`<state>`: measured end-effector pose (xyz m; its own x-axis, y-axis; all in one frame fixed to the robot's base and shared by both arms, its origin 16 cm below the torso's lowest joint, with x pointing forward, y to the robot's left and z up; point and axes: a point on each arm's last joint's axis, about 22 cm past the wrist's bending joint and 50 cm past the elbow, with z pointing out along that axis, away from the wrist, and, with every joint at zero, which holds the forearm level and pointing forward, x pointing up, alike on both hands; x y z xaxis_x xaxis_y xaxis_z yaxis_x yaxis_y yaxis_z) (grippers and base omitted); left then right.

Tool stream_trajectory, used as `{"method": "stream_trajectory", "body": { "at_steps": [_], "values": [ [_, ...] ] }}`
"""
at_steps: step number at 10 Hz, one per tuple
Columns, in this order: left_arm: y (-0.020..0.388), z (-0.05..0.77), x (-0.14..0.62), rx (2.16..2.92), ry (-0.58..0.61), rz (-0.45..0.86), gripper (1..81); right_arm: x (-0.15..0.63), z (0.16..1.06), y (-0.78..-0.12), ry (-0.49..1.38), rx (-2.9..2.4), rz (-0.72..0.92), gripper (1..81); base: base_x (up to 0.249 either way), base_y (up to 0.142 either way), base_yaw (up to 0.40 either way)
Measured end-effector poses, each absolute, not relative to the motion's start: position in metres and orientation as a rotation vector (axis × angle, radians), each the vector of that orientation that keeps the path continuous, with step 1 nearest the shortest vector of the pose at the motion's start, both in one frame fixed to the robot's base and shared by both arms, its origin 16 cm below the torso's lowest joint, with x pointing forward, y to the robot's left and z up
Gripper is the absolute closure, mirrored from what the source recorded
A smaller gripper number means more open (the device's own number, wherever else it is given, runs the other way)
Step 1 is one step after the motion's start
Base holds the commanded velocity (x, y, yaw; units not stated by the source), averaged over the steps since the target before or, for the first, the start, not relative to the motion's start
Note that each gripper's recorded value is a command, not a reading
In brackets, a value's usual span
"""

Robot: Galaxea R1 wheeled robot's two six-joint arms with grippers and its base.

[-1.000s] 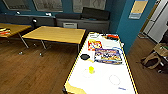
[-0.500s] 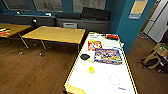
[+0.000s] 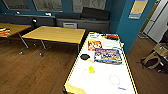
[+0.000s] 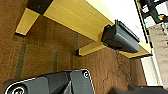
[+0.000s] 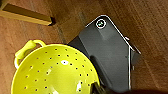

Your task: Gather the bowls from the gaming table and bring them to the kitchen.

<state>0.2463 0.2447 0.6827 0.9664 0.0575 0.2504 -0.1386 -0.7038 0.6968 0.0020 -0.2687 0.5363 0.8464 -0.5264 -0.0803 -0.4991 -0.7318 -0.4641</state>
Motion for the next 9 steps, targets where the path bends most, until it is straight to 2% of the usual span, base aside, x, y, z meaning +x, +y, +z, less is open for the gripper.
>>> {"method": "stream_trajectory", "body": {
  "at_steps": [3, 9],
  "values": [
    [0.246, 0.713, 0.295, 2.32, -0.122, 0.344, 1.0, 0.001, 0.529, -0.251, 0.73, -2.535, -0.082, 81.1, 0.0, 0.0, 0.0],
    [0.212, 0.792, 0.399, 2.26, -0.282, 0.375, 1.0, 0.008, 0.52, -0.237, 0.703, -2.527, -0.079, 81.1, 0.0, 0.0, 0.0]
  ]
}}
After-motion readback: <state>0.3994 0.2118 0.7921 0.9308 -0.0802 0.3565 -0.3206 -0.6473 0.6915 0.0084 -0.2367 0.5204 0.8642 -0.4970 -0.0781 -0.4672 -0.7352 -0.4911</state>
